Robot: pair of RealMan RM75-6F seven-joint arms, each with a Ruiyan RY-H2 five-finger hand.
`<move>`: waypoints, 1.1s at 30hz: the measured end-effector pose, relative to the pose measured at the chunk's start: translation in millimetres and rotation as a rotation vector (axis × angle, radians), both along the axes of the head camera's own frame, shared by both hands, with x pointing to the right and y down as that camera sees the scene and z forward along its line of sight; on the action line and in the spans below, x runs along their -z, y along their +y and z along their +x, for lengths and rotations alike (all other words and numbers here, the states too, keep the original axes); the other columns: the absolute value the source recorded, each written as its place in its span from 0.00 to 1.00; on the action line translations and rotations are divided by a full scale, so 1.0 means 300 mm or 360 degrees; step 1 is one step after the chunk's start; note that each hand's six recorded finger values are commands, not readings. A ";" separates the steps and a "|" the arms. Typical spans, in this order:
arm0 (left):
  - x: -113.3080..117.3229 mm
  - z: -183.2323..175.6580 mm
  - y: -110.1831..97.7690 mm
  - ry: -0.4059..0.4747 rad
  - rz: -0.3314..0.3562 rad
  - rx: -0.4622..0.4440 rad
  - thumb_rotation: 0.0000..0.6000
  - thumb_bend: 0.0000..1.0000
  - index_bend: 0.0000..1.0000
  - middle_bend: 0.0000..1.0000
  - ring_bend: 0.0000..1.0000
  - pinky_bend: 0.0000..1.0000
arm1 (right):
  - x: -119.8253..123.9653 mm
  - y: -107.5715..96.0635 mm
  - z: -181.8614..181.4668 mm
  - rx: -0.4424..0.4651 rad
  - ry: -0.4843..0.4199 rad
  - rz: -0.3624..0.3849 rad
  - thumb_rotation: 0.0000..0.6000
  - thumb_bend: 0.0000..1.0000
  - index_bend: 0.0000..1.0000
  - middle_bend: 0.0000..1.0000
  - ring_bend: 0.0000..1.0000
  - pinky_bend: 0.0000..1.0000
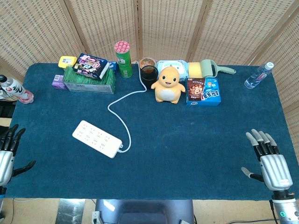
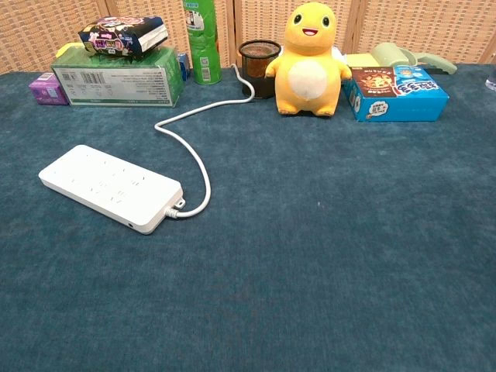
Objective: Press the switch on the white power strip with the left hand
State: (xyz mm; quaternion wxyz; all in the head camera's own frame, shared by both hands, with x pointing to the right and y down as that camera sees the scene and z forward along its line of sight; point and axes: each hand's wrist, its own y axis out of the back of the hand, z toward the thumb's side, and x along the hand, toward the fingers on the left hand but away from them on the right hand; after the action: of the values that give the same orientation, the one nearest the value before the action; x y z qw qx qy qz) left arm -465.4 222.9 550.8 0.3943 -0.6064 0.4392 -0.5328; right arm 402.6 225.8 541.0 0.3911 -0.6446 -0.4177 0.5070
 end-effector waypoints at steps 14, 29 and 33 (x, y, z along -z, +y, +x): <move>0.004 -0.011 -0.002 0.0010 -0.0018 0.0020 1.00 0.00 0.00 0.00 0.00 0.10 | 0.000 0.002 -0.005 0.0007 0.0006 0.0010 1.00 0.00 0.00 0.00 0.00 0.00; -0.005 0.023 -0.013 0.0080 0.0023 0.0024 1.00 0.12 0.00 1.00 1.00 1.00 | 0.007 0.000 0.001 -0.0004 -0.0011 0.0030 1.00 0.00 0.00 0.00 0.00 0.00; -0.007 0.033 -0.013 0.0108 0.0026 0.0013 1.00 0.31 0.00 1.00 1.00 1.00 | 0.009 0.000 0.002 -0.0006 -0.0013 0.0032 1.00 0.00 0.00 0.00 0.00 0.00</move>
State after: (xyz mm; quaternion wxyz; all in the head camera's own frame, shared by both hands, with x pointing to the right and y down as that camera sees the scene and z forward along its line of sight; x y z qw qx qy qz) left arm -455.4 219.1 552.9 0.3819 -0.6191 0.4593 -0.5098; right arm 403.1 225.7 538.3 0.3948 -0.6419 -0.4257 0.5009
